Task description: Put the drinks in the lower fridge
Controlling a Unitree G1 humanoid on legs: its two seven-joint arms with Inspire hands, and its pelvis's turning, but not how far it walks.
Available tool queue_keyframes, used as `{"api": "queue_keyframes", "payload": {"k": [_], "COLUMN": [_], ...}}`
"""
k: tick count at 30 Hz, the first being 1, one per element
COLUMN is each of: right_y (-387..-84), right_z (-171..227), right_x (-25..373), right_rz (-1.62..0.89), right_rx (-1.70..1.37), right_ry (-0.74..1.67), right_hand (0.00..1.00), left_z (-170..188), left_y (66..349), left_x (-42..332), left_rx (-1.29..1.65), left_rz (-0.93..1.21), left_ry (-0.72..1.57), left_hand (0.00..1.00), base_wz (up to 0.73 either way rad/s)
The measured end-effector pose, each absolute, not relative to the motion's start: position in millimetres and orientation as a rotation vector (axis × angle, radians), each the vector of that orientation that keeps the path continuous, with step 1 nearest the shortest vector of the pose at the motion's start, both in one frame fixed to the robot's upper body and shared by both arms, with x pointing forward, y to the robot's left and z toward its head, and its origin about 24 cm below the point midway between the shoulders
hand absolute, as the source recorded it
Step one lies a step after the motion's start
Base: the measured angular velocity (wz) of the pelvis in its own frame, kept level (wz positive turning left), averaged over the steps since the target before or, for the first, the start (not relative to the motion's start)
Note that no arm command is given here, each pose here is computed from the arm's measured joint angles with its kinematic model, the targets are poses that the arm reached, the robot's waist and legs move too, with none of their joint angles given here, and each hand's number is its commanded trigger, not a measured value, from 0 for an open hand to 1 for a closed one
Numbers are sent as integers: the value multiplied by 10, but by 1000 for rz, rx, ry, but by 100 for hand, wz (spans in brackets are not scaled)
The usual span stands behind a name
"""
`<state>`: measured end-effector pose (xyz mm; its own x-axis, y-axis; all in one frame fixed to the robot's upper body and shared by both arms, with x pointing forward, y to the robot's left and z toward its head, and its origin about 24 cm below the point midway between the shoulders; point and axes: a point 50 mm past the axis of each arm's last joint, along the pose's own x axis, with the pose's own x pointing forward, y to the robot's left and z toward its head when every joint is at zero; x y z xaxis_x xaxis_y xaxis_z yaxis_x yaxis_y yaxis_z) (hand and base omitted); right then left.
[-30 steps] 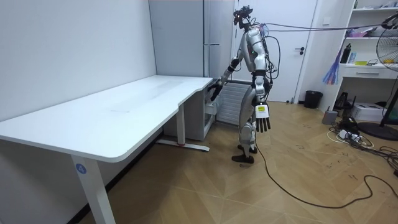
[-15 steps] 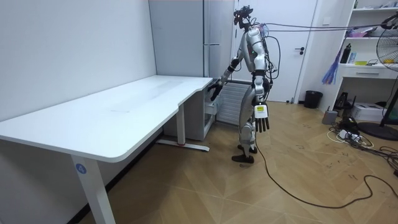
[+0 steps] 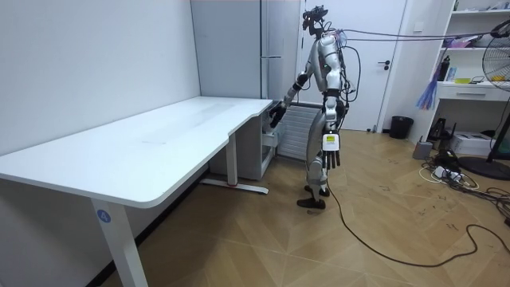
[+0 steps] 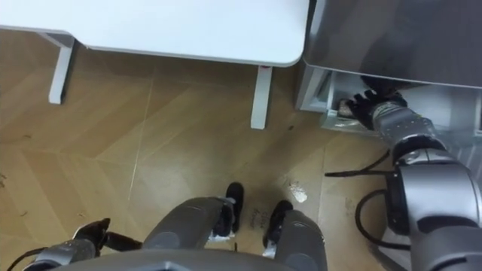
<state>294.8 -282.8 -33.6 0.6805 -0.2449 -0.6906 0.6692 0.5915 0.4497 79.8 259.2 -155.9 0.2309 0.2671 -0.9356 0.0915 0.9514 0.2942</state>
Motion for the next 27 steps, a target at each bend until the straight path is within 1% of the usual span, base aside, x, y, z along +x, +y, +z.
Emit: {"api": "queue_keyframes", "payload": {"k": [2,5,7,8,10,14,16,19,22,27], "right_y": [-2846,-2884,-2912,-2907,-2853,-2752,-2698,-2628,-2535,-2441], "right_z": [-374,-504,-614,-659,-861,-1117,-1230,-1332,-1374,-1380], "right_x": [2893,2703,2518,2451,2163,1776,1569,1374,1283,1285], "right_rz": [-543,-511,-493,-491,-478,-487,-507,-545,-556,-570], "right_rx": [627,416,261,232,173,157,165,196,219,276], "right_ry": [644,661,684,695,763,877,933,987,1002,986], "right_hand": [0,0,0,0,0,0,0,0,0,0], "left_z": [-1562,-1568,-1573,-1573,-1582,-1603,-1605,-1608,-1621,-1640], "left_y": [2618,2639,2641,2642,2626,2562,2580,2592,2532,2426], "left_x": [767,703,658,652,603,558,451,337,245,109], "left_rx": [303,298,295,297,305,305,348,365,371,363], "left_rz": [148,170,184,187,199,202,204,236,259,276], "left_ry": [1350,1362,1351,1347,1345,1331,1343,1364,1373,1397], "left_hand": [0,0,0,0,0,0,0,0,0,0], "base_wz": [-10,-9,-9,-5,-9,-4,-8,-11,0,2]}}
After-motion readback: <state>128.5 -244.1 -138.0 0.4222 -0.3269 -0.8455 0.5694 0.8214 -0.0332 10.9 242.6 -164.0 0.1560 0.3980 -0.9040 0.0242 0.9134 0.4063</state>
